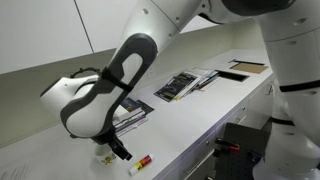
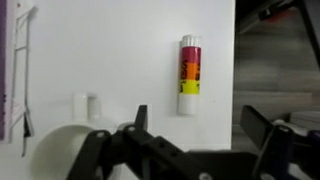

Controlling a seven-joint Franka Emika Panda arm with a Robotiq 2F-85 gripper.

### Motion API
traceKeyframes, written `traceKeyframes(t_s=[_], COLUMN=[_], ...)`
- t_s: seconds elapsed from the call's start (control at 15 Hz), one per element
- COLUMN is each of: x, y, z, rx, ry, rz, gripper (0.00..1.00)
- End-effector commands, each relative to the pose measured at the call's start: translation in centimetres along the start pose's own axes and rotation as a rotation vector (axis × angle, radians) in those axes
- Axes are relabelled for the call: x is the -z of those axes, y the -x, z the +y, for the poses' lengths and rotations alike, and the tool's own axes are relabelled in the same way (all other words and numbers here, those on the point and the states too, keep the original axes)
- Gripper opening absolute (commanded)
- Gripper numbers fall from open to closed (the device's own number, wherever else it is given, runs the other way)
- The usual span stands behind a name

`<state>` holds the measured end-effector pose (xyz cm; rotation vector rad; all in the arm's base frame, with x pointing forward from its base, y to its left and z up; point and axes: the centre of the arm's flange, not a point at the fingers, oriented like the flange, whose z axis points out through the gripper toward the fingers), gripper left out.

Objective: Put the paper glue on the counter

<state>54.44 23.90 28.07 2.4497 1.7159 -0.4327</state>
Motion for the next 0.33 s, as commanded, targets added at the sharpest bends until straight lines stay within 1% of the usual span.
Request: traceKeyframes(t_s=[0.0,0.07,0.2,0.27], x=[3.0,3.8,5.2,5.6], y=[3.4,3.9,4.5,4.5], z=[-1.0,-1.1,-1.3,-1.3], rx=[-0.040,-0.097,-0.221,-0.264], ry=[-0.035,-0.015,0.031,0.046], rz=[0.151,0.173,0.188,0.171], gripper=[1.00,1.00,1.00,1.00])
